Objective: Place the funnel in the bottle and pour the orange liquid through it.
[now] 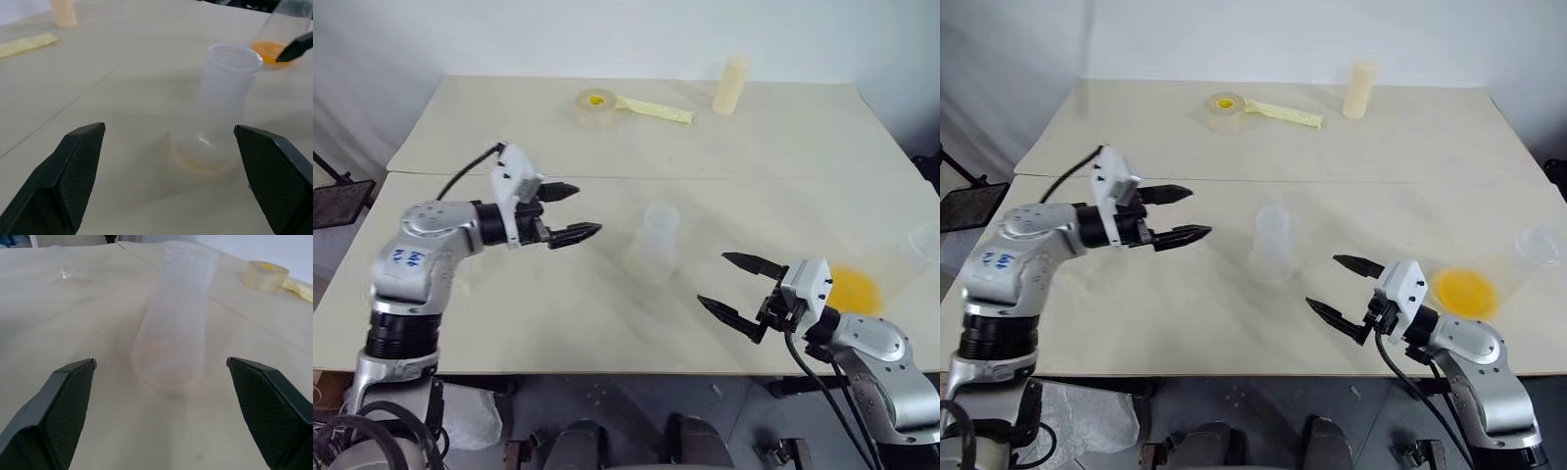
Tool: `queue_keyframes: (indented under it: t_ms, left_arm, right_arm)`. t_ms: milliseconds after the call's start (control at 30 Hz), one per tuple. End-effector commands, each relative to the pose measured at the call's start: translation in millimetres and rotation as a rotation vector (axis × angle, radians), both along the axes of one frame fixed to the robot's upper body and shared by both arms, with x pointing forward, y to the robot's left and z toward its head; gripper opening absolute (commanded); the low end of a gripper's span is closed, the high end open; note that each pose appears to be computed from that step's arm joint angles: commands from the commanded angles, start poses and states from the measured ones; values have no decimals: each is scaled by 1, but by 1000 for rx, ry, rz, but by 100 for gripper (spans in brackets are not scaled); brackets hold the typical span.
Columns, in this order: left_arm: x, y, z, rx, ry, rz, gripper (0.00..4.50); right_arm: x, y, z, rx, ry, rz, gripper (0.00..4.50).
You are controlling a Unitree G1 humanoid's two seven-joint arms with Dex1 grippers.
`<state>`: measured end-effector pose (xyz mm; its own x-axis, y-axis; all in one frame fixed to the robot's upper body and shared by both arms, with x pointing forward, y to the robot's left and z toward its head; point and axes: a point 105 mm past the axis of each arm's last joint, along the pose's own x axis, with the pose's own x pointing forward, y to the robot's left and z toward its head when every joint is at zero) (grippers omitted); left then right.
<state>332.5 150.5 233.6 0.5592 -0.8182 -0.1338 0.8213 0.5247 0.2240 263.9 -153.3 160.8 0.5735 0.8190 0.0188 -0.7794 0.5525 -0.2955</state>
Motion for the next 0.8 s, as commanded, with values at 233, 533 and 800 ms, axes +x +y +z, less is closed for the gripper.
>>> queue_keyframes:
  t_ms: [233,533,800]
  left_arm:
    - [-55,82,-28,28,-32,315,449]
    - [-104,138,-47,54,-66,622,449]
    - [-89,156,-51,173,-114,944,449]
  right_arm:
    - [5,-3,10,2,-11,80,450]
    - [12,2,13,-7,7,169,450]
    - [22,14,16,-9,8,218,450]
